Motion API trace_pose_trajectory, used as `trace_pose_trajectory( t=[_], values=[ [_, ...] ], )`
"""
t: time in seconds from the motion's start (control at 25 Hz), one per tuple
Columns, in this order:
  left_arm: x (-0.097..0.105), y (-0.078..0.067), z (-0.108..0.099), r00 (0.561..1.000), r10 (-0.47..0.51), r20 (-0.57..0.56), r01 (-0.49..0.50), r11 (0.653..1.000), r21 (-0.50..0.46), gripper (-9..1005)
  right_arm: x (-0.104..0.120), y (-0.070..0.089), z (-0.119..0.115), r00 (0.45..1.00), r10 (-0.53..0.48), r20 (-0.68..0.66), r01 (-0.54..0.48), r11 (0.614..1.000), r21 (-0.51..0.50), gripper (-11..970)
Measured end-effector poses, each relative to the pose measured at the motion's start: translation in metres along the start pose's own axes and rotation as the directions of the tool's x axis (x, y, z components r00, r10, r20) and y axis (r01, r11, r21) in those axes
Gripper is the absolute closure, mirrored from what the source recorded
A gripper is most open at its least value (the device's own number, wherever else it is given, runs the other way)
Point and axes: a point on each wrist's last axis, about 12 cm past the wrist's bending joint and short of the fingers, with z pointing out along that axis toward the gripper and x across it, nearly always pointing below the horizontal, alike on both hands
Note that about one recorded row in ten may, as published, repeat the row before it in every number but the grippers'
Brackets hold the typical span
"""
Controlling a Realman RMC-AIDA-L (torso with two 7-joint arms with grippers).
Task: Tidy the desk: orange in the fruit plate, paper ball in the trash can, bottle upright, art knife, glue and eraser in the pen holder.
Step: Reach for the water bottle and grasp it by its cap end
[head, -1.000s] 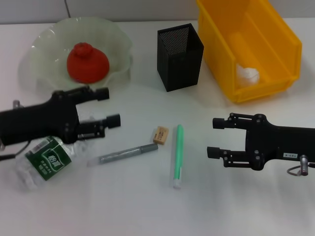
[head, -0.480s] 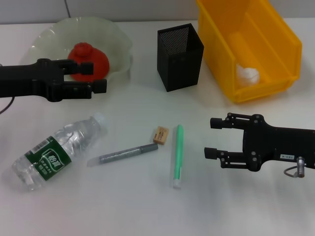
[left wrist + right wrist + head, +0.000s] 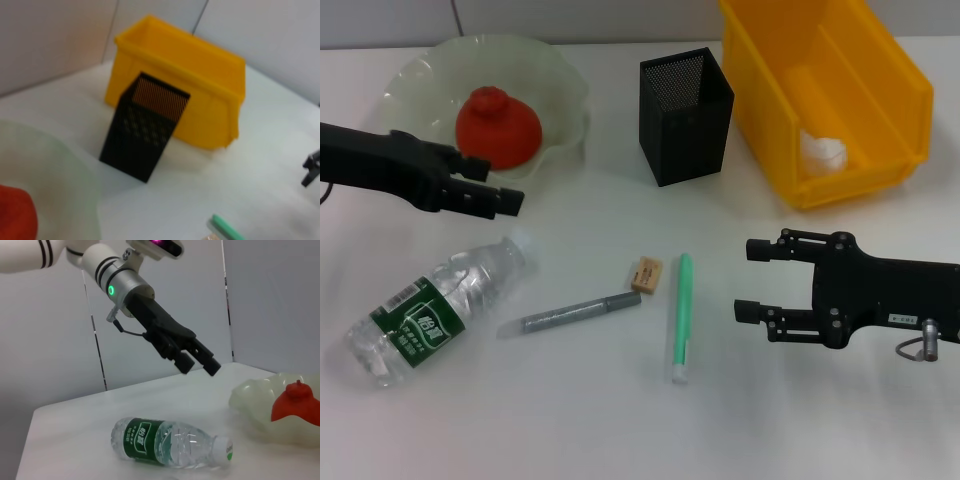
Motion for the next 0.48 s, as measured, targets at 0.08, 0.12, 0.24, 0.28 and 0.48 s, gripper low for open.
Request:
trace_pose_trajectory(
  t=[0.08, 0.12, 0.24, 0.28, 0.48],
  values=[
    [-0.005, -0.002, 0.004, 0.999, 0.005, -0.046, -0.005, 1.0, 0.002, 196, 0.0, 0.0, 0.0, 1.0, 0.0, 0.001, 0.0, 1.0, -0.002, 225],
    [-0.008, -0.002, 0.006, 0.998, 0.008, -0.068, -0.008, 1.0, 0.001, 196, 0.0, 0.0, 0.0, 1.0, 0.0, 0.001, 0.0, 1.0, -0.002, 225],
    [-0.015, -0.004, 0.013, 0.99, 0.02, -0.137, -0.022, 1.0, -0.015, 196, 0.0, 0.0, 0.0, 1.0, 0.0, 0.001, 0.0, 1.0, -0.002, 225],
    [-0.017, -0.006, 0.015, 0.987, 0.025, -0.16, -0.029, 0.999, -0.022, 196, 0.0, 0.0, 0.0, 1.0, 0.0, 0.001, 0.0, 1.0, -0.001, 225],
    [-0.027, -0.01, 0.027, 0.968, 0.05, -0.248, -0.062, 0.997, -0.041, 197, 0.0, 0.0, 0.0, 1.0, 0.001, 0.0, -0.001, 1.0, 0.002, 225]
  ],
)
